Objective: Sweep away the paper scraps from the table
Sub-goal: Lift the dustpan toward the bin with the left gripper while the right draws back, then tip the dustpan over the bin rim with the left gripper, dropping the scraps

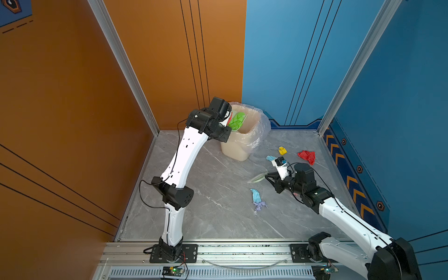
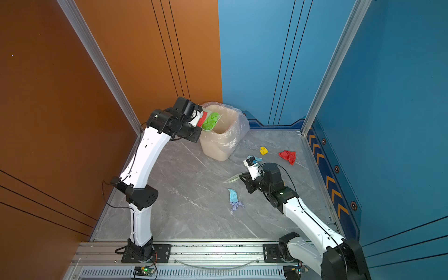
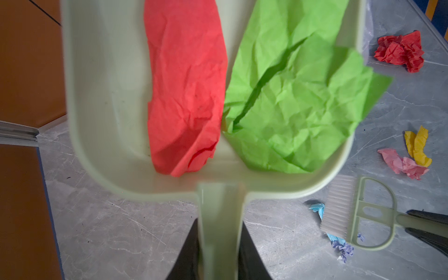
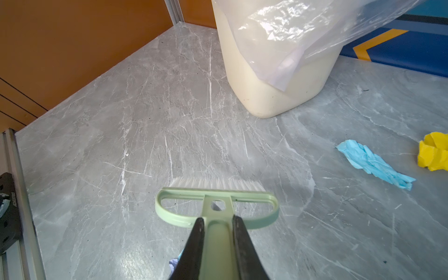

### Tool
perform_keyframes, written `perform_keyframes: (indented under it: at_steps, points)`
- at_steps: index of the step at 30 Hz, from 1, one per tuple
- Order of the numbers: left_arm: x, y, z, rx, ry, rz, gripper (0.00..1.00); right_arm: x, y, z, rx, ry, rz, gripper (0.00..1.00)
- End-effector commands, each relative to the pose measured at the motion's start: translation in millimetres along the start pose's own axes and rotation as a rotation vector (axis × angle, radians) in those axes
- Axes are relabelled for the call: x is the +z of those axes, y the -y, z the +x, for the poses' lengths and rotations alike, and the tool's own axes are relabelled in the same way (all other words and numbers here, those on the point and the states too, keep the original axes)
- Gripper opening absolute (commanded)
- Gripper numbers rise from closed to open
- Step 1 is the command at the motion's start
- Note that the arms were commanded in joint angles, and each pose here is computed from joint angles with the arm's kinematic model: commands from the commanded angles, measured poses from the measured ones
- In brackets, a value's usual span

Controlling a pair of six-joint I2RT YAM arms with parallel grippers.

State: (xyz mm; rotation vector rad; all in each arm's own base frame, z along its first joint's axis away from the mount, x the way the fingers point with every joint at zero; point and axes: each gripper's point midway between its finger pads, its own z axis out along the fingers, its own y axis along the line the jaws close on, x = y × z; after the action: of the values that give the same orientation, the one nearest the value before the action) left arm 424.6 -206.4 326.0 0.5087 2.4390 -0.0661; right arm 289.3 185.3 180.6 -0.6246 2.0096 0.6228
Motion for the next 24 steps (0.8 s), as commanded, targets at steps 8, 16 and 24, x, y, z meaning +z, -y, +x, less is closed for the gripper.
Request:
perform_keyframes:
  at_steps: [8,16,24]
  points:
    - [9,-19,-14,0.003,0.028,-0.08,0.0,-6,-1,-4,0.016,0.049,0.025,0.0]
    - [20,-37,-26,0.055,0.058,-0.199,0.0,-6,0,-3,0.018,0.048,0.029,0.0]
    - [21,-50,-51,0.119,0.137,-0.312,0.0,-2,2,1,0.017,0.037,0.032,0.0]
